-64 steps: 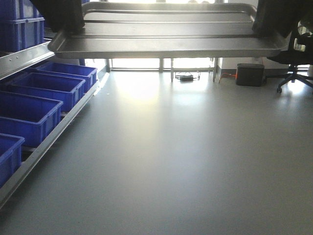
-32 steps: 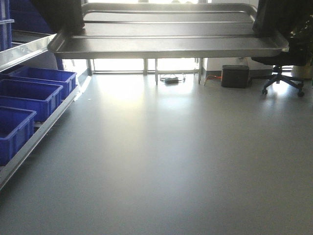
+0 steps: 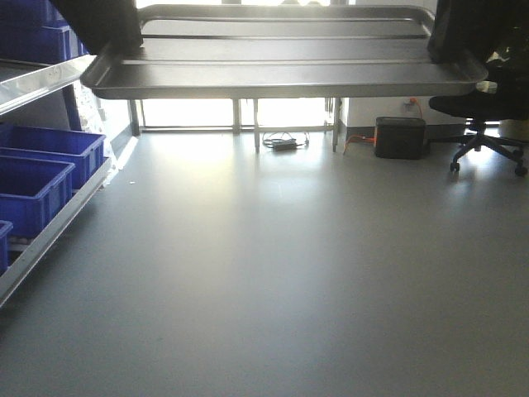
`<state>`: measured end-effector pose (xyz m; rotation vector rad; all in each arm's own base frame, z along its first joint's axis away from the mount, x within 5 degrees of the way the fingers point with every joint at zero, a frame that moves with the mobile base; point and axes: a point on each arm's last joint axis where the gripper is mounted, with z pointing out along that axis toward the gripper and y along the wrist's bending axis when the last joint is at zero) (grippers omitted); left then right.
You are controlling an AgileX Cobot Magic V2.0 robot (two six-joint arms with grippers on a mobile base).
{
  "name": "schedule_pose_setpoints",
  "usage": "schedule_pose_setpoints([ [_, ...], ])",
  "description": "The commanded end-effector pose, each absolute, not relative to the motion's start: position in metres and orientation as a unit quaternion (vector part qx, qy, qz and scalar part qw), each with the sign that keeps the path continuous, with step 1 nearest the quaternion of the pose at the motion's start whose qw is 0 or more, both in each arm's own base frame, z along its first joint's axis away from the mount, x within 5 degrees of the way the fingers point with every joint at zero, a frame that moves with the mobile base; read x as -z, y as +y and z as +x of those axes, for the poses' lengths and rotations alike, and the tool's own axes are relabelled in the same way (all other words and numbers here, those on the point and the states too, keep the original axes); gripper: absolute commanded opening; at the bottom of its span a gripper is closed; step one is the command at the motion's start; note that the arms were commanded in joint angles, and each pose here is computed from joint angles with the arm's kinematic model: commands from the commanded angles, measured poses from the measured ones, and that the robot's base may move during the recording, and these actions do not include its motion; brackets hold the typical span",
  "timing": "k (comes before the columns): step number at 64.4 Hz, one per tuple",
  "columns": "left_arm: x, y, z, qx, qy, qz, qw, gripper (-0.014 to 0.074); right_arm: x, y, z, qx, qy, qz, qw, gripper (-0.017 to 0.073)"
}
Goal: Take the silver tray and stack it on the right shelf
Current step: 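Hold the tray raised in both grippers while the base drives away, then keep holding the tray while the base turns toward the other shelf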
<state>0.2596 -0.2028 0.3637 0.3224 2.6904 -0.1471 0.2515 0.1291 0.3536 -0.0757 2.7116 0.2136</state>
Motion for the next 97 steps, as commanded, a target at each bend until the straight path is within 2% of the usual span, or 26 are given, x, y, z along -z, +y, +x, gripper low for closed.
schedule_pose_setpoints([
  [1,-0.3842,-0.1954,0.2440,0.051,0.967,0.132,0.213,-0.0093,-0.3745,0.1272,0.2504,-0.091,0.958,-0.041,0.267,0.0056],
  [97,-0.3819,-0.1979,0.2455,0.055,0.967,0.133,0.210,-0.0093,-0.3733,0.1281,0.2520,-0.091,0.958,-0.042,0.267,0.0056],
])
